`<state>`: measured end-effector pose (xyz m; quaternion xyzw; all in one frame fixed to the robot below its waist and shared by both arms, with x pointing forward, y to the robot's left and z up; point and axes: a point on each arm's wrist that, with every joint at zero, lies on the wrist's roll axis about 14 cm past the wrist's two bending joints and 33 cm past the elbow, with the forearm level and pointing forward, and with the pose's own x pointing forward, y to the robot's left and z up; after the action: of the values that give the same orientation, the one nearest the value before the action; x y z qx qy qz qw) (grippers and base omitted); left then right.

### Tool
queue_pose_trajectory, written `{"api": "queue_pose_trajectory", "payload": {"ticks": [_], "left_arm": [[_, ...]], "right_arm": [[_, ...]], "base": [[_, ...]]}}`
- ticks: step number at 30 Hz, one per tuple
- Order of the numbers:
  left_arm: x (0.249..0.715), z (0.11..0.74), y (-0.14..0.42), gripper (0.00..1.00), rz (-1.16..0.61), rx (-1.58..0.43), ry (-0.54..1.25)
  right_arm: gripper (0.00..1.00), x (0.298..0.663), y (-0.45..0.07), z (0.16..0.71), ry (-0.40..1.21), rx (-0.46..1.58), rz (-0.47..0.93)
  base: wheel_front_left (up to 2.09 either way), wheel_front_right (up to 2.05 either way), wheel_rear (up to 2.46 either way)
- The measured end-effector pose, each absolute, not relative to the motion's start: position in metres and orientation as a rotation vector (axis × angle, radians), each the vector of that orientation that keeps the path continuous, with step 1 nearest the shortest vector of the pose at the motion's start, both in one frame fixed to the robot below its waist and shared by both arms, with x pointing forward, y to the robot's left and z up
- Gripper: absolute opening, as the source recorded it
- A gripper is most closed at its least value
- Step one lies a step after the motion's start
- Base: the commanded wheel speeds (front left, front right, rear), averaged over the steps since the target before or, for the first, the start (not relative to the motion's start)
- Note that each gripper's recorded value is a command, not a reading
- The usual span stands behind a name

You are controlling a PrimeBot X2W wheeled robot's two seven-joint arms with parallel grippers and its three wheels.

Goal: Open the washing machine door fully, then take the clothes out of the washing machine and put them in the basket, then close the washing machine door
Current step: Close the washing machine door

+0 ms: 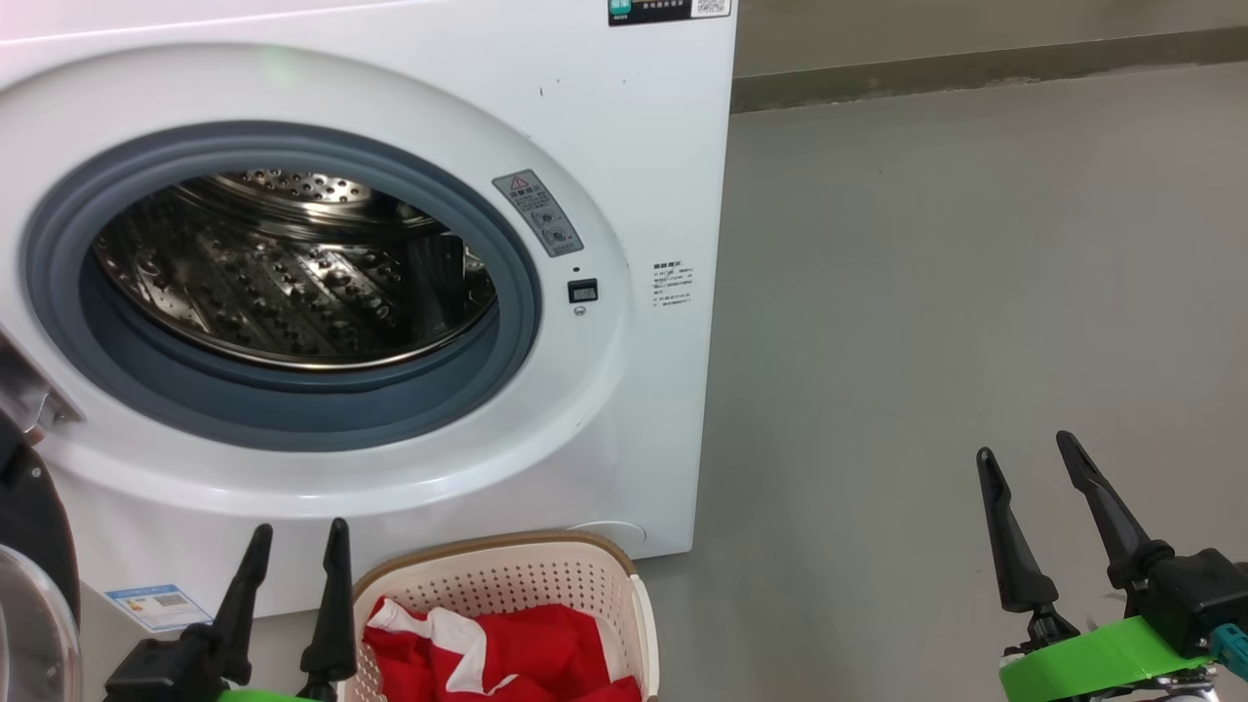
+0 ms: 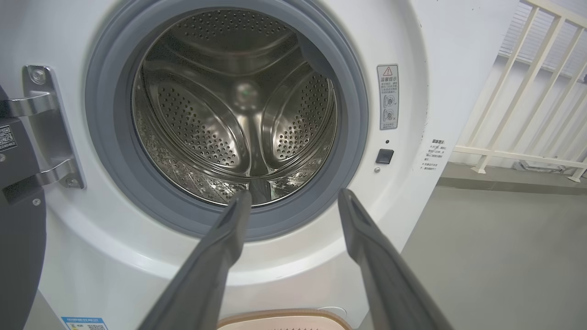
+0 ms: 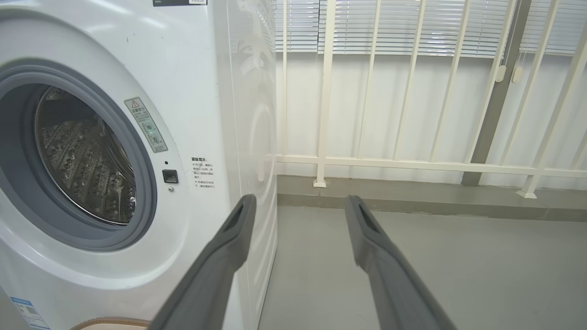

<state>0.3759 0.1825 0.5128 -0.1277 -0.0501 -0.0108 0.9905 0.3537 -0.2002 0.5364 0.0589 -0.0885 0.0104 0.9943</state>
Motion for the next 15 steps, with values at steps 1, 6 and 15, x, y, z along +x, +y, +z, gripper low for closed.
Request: {"api": "queue_pose_trajectory", "payload": {"ticks": [1, 6, 15], "left_arm": [[0.3758, 0.5128, 0.1826, 1.00, -0.022, -0.252, -0.100], [0.3753, 0.5125, 0.1832, 1.00, -0.021, -0.241, -0.099], [0.3748, 0.5101, 0.1838, 1.00, -0.019, -0.238, -0.092]], "right_arm": [[1.00, 0.3536, -0.2000, 0.5365, -0.178, 0.118, 0.021], [1.00, 0.3539, -0.1988, 0.5370, -0.179, 0.119, 0.024], [1.00, 0.3563, -0.1956, 0.5349, -0.173, 0.124, 0.030]], "base": [[-0.57, 0.43, 0.14], [-0.91, 0.91, 0.00], [-1.65, 1.65, 0.00]]}}
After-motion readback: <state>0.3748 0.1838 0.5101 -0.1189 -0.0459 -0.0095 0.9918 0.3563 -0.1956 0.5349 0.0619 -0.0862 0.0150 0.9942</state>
